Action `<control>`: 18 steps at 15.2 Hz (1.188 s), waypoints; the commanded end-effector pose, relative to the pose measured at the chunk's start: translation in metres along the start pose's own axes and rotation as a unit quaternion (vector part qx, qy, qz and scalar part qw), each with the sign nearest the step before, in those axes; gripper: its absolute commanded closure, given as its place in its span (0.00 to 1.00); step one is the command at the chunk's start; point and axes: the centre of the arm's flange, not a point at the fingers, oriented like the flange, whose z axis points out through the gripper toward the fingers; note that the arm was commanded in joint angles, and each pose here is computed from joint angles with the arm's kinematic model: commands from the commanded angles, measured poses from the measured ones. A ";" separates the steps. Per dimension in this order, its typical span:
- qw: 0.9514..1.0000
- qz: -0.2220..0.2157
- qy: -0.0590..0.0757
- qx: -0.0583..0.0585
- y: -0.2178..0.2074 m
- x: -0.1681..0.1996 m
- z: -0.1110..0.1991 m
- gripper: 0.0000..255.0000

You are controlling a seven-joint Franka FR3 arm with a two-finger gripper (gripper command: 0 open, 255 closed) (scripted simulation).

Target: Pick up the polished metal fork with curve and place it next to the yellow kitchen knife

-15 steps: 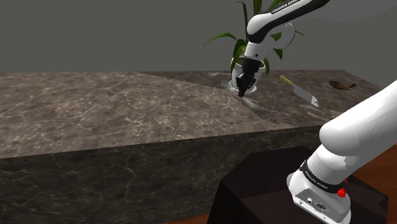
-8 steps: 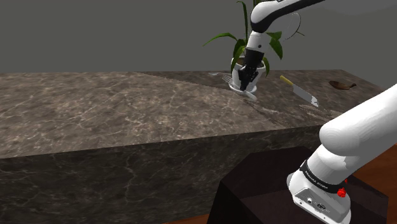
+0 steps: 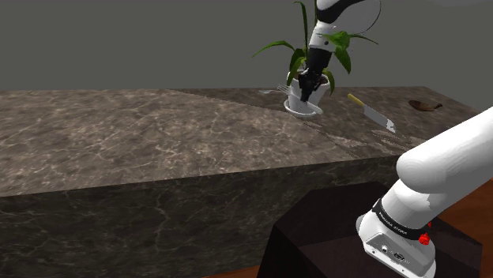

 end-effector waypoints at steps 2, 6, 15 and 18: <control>1.000 0.000 0.000 0.000 0.023 -0.010 -0.011 1.00; 1.000 0.000 0.000 0.000 0.071 -0.027 -0.024 1.00; 1.000 0.000 0.000 0.000 0.126 -0.040 -0.011 1.00; 1.000 0.000 0.000 0.000 0.130 -0.038 0.004 1.00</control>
